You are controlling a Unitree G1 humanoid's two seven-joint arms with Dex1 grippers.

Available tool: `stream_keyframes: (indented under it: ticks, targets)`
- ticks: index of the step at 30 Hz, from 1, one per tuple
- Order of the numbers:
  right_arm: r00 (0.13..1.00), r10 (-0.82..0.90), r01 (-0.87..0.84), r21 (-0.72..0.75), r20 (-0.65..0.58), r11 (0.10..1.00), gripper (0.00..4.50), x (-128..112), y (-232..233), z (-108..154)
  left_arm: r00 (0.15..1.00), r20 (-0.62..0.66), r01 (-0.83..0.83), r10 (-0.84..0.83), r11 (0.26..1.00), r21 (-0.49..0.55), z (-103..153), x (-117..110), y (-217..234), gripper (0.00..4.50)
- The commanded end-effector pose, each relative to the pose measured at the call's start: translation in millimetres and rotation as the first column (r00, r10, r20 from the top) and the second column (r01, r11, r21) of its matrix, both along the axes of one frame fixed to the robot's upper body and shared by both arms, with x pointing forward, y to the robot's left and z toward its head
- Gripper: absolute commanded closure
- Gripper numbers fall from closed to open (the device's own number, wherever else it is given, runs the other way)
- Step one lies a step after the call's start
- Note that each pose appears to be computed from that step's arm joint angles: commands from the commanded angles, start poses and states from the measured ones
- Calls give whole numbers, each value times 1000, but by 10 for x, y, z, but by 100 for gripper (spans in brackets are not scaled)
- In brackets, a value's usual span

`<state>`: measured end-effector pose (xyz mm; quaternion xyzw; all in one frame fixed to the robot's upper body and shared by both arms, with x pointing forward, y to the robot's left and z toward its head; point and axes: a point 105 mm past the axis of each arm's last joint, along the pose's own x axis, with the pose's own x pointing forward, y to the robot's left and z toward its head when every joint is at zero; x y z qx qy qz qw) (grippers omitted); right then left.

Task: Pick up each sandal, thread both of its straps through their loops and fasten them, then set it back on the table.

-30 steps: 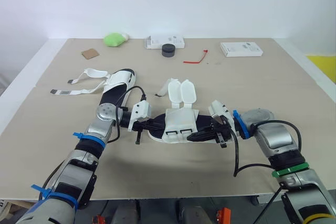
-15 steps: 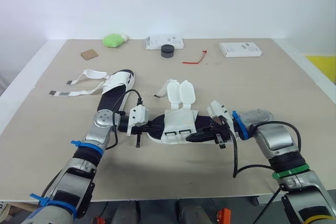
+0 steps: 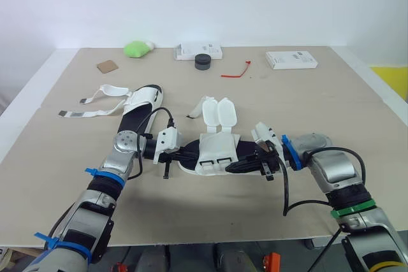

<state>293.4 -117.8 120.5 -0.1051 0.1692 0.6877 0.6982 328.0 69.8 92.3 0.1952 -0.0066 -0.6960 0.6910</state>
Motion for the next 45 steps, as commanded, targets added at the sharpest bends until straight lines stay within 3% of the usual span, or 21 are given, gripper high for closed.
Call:
stream_keyframes:
  ticks: [1,3,4,5,8,11,19,23,26,30,36,45]
  targets:
    - [999,23,-25,44,34,999,450,-26,19,164,982,-187,62,-29,983,174,-566,-245,83,441]
    - [999,21,-22,32,26,999,450,-22,3,147,982,-185,66,-32,981,180,-567,-247,85,441]
    - [1000,26,-27,29,15,999,374,-32,-4,142,982,-185,67,-33,981,182,-568,-248,88,450]
    - [1000,30,-30,27,6,999,354,-41,-9,139,982,-184,67,-33,981,183,-569,-250,90,450]
    - [999,31,-31,9,-24,999,205,-71,-63,126,983,-178,71,-37,980,185,-570,-257,87,450]
    - [1000,-22,22,-14,20,1000,69,-27,-183,184,983,-181,75,-41,981,181,-562,-262,77,450]
    - [990,-137,137,-1,-8,991,69,-65,-632,636,985,-162,96,-66,977,190,-548,-277,69,450]
    - [946,-322,325,116,-49,939,69,291,-708,921,986,-152,94,-66,978,185,-524,-250,47,450]
    - [859,-488,503,78,-153,861,69,673,-694,873,986,-151,103,-75,977,189,-524,-254,45,450]
    - [773,-554,584,9,-309,811,69,921,-581,835,986,-141,113,-86,974,197,-530,-261,49,450]
    - [748,-524,565,-24,-409,825,69,1053,-363,852,987,-141,106,-81,978,177,-525,-269,38,450]
    - [796,-402,445,-12,-452,895,69,967,-164,794,987,-141,97,-73,979,177,-547,-273,21,450]
